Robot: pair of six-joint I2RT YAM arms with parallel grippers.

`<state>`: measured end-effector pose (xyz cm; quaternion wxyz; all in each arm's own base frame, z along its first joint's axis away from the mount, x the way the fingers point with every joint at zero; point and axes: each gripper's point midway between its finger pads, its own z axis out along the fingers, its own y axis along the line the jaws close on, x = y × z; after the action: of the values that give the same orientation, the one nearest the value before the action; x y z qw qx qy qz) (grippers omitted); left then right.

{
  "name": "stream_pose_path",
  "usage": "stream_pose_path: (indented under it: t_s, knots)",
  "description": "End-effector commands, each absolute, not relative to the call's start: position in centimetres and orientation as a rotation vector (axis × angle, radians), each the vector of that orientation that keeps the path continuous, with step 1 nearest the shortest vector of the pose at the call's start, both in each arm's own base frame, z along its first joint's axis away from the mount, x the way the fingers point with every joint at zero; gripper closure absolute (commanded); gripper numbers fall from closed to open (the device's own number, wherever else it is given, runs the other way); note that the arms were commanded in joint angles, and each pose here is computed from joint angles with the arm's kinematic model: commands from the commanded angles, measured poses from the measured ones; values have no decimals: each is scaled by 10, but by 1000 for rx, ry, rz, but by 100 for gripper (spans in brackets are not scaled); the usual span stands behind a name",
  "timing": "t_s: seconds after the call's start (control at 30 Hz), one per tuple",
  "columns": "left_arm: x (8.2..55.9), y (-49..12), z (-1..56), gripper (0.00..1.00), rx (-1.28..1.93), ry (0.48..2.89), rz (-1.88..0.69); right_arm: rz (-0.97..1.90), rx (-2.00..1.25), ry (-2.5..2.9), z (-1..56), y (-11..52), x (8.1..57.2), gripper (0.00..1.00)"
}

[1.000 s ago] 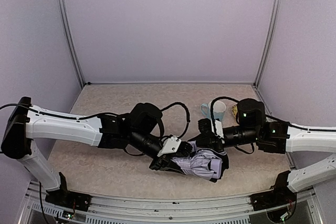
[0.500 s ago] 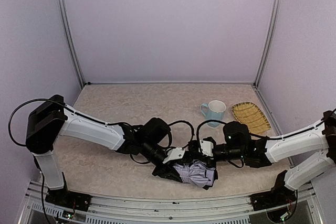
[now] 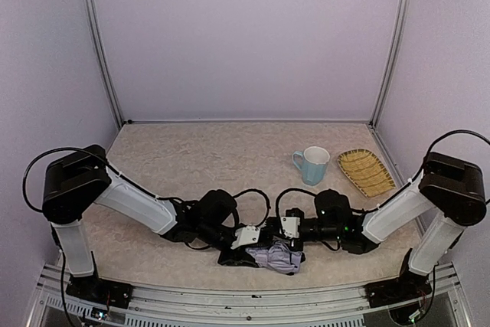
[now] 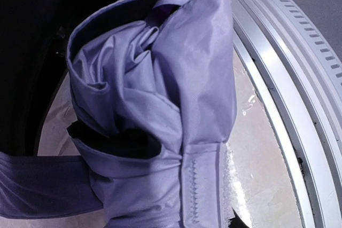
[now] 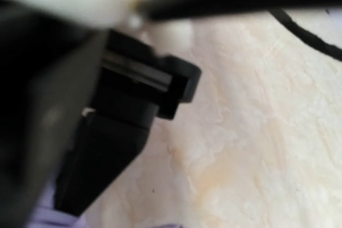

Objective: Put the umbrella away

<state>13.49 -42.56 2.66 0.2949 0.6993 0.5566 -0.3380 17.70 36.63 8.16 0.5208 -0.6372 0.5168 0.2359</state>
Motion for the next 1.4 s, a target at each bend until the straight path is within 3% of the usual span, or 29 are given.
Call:
stream_pose_path:
  t_s: [0.0, 0.2, 0.47, 0.67, 0.77, 1.1, 1.13, 1.17, 1.37]
  knots:
    - [208, -404, 1, 70, 1603, 1779, -628, 733, -1503, 911, 126, 391, 129, 100]
    - [203, -396, 0, 56, 1602, 1740, -667, 690, -1538, 935, 101, 385, 127, 100]
    - [196, -397, 24, 53, 1587, 1569, -698, 591, -1586, 956, 77, 379, 131, 100]
    - [190, -392, 43, 46, 1570, 1469, -689, 571, -1604, 952, 73, 377, 131, 100]
    - [193, -393, 50, 38, 1552, 1426, -677, 566, -1606, 945, 74, 378, 132, 100]
    - [199, -408, 45, 29, 1606, 1452, -713, 598, -1565, 875, 97, 398, 134, 100]
    - [196, -409, 47, 19, 1612, 1438, -727, 600, -1564, 864, 97, 401, 134, 100]
    - [194, -409, 51, 17, 1619, 1422, -742, 600, -1566, 857, 96, 403, 134, 100]
    - [187, -413, 60, 17, 1644, 1360, -782, 605, -1572, 831, 93, 416, 137, 100]
